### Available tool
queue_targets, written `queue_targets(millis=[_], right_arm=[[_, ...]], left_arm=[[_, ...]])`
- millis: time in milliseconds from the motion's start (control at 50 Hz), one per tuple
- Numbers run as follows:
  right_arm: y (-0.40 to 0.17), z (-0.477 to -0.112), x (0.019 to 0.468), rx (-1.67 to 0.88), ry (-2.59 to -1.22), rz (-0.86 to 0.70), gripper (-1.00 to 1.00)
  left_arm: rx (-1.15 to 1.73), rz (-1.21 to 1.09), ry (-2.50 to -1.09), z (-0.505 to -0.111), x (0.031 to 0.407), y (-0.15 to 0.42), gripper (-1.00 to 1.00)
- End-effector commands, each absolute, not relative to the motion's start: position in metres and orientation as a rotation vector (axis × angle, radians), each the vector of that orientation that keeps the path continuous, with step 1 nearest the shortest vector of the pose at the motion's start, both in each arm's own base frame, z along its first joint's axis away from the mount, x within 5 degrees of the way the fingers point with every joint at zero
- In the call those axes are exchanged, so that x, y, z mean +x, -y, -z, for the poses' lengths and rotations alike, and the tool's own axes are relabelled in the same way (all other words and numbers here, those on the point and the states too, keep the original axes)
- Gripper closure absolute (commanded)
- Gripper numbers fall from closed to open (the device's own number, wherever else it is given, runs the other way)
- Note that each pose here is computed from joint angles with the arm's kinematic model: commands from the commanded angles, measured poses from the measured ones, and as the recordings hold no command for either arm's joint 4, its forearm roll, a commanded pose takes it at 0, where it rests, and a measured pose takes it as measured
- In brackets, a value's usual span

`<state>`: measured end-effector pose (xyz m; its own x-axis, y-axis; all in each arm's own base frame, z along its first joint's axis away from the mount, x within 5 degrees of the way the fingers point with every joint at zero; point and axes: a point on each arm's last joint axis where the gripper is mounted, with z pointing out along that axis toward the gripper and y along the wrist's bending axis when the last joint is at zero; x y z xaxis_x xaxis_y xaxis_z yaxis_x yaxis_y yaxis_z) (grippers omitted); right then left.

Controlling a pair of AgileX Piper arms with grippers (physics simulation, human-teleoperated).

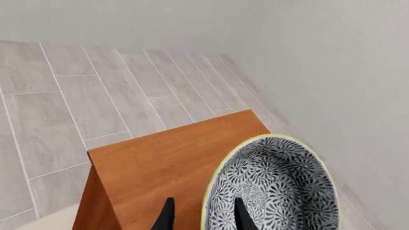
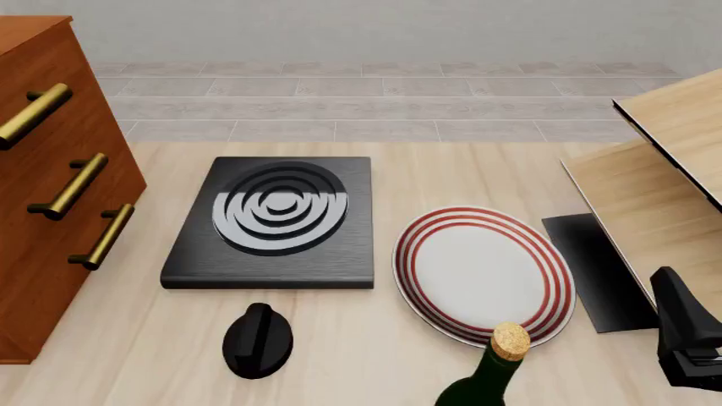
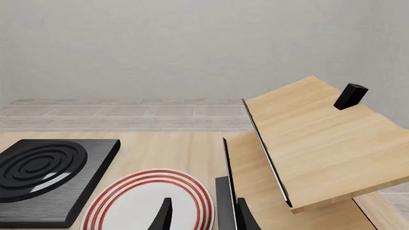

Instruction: Put the bowl on the top of the cabinet.

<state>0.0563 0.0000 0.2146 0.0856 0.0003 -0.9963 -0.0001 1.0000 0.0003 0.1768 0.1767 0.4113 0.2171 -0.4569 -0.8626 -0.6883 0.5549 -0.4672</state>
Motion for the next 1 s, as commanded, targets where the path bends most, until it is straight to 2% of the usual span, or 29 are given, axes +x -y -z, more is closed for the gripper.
queue_targets(millis=[20, 440, 540, 1000], right_arm=[[0.0, -0.215, 0.056, 0.0, -1.485, 0.0, -1.0], [0.0, -0.215, 0.056, 0.0, -1.485, 0.0, -1.0], [0.0, -0.215, 0.056, 0.0, -1.485, 0.0, -1.0], [0.0, -0.215, 0.056, 0.0, -1.485, 0.0, -1.0]], left_arm=[[-1.063, -0.255, -1.397, -0.415, 0.171, -0.185, -1.0], [-1.018, -0.258, -1.364, -0.422, 0.162, -0.171, -1.0], [-0.958, -0.26, -1.274, -0.433, 0.145, -0.153, -1.0], [-0.836, -0.189, -1.161, -0.463, 0.107, -0.098, -1.0]])
